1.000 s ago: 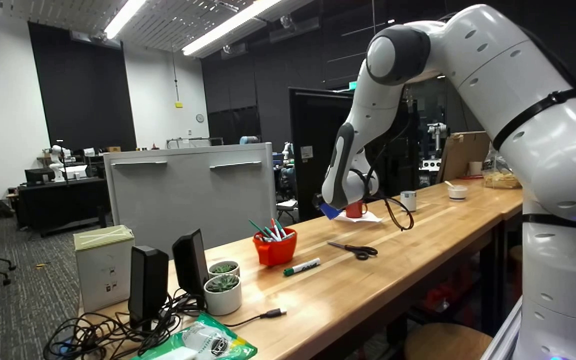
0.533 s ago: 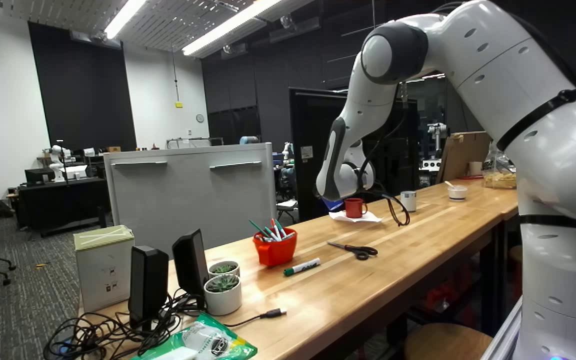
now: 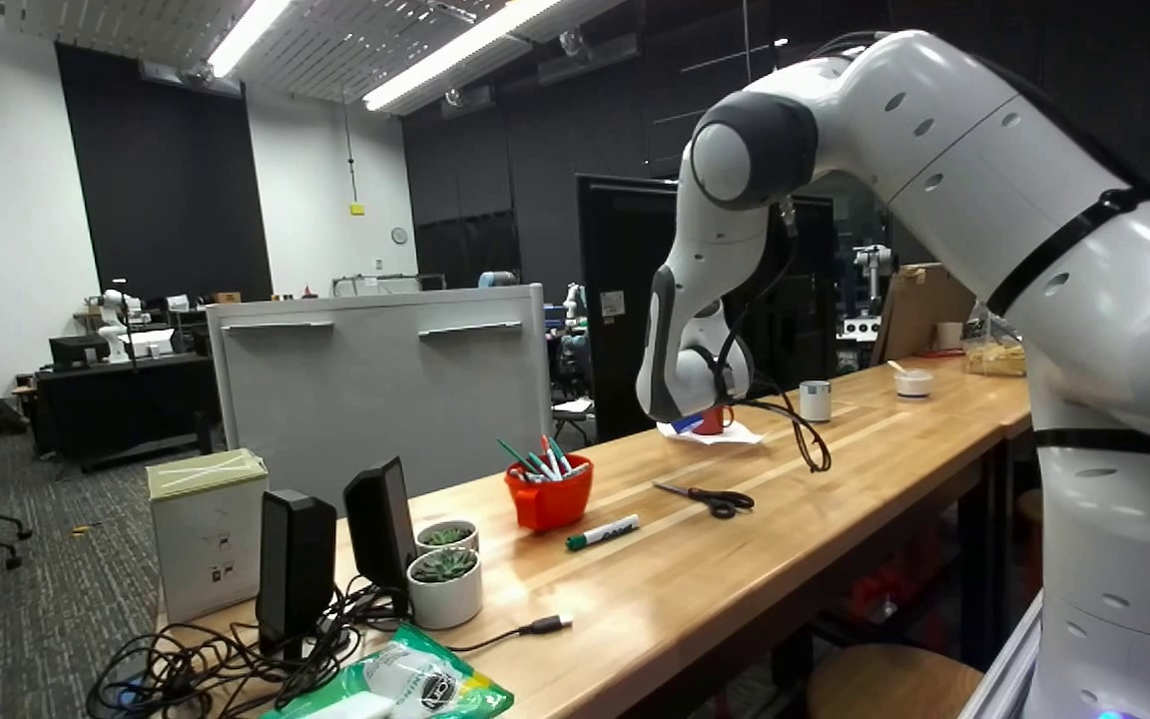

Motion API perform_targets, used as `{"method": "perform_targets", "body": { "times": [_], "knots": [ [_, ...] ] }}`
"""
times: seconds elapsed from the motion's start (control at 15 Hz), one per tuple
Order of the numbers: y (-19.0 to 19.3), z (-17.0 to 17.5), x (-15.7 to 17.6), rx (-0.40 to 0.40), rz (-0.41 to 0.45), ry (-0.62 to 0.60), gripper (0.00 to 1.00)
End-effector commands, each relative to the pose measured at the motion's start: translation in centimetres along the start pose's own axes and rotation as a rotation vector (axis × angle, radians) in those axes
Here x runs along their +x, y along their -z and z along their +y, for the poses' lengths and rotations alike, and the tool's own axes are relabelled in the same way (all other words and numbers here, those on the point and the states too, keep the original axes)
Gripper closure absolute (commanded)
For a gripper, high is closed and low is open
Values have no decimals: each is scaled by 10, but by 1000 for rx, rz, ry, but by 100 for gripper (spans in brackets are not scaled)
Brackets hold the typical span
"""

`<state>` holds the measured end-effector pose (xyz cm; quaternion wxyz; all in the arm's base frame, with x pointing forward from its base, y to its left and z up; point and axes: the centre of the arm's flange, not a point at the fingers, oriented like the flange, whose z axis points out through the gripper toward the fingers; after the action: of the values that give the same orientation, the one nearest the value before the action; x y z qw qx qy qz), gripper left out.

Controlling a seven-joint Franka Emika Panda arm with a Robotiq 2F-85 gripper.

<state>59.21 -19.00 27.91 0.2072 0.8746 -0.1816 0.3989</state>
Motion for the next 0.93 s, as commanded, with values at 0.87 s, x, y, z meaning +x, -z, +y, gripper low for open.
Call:
{"method": "perform_targets", "body": {
  "times": [0.87],
  "knots": [
    [-54,14,-56,-177,5,-71,4]
  ]
}}
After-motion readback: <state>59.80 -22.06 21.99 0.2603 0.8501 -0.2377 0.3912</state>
